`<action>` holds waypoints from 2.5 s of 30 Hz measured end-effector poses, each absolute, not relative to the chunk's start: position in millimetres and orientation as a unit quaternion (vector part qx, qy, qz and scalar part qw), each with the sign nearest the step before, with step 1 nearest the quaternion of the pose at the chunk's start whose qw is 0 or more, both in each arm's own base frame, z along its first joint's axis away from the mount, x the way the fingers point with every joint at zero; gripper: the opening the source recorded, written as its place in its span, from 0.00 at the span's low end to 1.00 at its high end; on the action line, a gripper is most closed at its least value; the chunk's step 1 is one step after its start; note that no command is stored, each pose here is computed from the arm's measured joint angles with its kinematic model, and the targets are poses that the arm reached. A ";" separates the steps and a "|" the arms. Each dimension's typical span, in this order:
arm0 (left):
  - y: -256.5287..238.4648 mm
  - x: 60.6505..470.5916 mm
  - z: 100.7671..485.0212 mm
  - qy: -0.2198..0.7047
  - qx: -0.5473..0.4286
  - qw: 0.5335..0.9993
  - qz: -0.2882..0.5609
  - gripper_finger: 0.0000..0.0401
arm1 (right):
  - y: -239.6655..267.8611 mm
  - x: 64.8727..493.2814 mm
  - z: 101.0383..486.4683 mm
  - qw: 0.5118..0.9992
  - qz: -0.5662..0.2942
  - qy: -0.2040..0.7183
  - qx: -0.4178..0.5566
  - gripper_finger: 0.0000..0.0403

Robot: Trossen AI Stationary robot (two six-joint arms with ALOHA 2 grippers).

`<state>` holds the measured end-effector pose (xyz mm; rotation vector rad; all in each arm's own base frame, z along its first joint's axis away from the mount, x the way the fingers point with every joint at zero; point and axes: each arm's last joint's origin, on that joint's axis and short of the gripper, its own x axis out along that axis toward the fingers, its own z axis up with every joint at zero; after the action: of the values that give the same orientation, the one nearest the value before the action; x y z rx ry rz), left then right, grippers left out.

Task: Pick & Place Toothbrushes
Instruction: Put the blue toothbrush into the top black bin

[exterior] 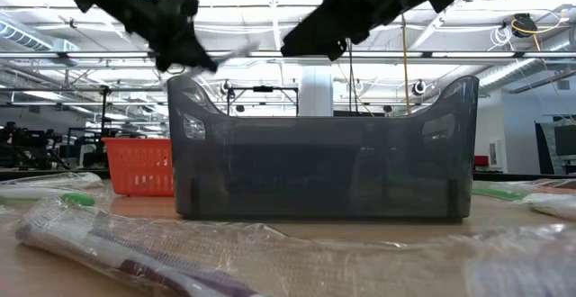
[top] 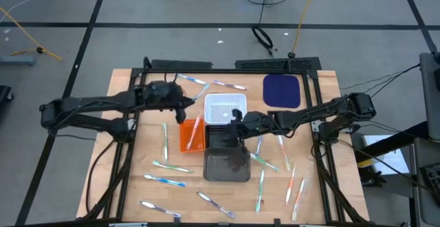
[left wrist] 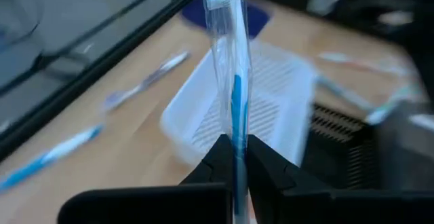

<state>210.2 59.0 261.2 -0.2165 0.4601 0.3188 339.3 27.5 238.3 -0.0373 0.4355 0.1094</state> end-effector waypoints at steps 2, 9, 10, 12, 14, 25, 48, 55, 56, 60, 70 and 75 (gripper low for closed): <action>50.1 213.1 267.4 0.200 -0.095 0.966 0.134 0.03 | 23.6 340.9 241.2 0.979 0.035 0.200 -0.012 0.35; 22.1 222.9 279.1 0.142 -0.066 0.985 0.071 0.05 | 13.3 345.2 251.5 0.989 0.016 0.145 0.018 0.35; 18.5 223.8 279.4 0.139 -0.063 0.986 0.068 0.05 | 12.4 345.5 252.4 0.990 0.015 0.140 0.020 0.35; 11.9 224.7 280.0 0.136 -0.053 0.987 0.062 0.04 | 10.1 346.3 255.0 0.992 0.011 0.126 0.026 0.35; 5.3 225.3 282.3 0.125 -0.045 0.989 0.058 0.02 | 8.4 347.2 258.5 0.994 0.009 0.108 0.031 0.35; -24.6 231.6 283.4 0.098 -0.021 0.994 0.051 0.02 | 6.6 349.4 275.5 0.999 0.009 0.019 0.034 0.35; -37.1 265.2 260.9 0.081 -0.011 0.993 0.081 0.09 | 8.8 349.4 279.1 0.999 0.038 0.001 0.026 0.04; -37.2 265.2 259.7 0.086 -0.008 0.993 0.080 0.10 | 10.4 349.3 276.6 0.999 0.039 0.015 0.022 0.02; -37.2 265.2 259.9 0.086 -0.008 0.993 0.081 0.10 | 11.1 349.2 276.7 0.999 0.040 0.015 0.021 0.02; -37.2 265.1 259.9 0.085 -0.013 0.993 0.083 0.10 | 12.1 349.2 276.4 0.999 0.041 0.016 0.019 0.02; -46.1 254.8 269.3 0.074 0.012 0.993 0.087 0.11 | 13.2 349.0 274.3 0.998 0.045 0.030 0.019 0.02; -48.8 239.0 277.7 0.083 0.019 0.990 0.117 0.11 | 17.3 348.3 268.0 0.997 0.050 0.060 0.019 0.02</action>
<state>239.0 -48.8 277.7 0.0374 0.1661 0.2349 348.3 17.3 268.0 0.0382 0.1193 0.1001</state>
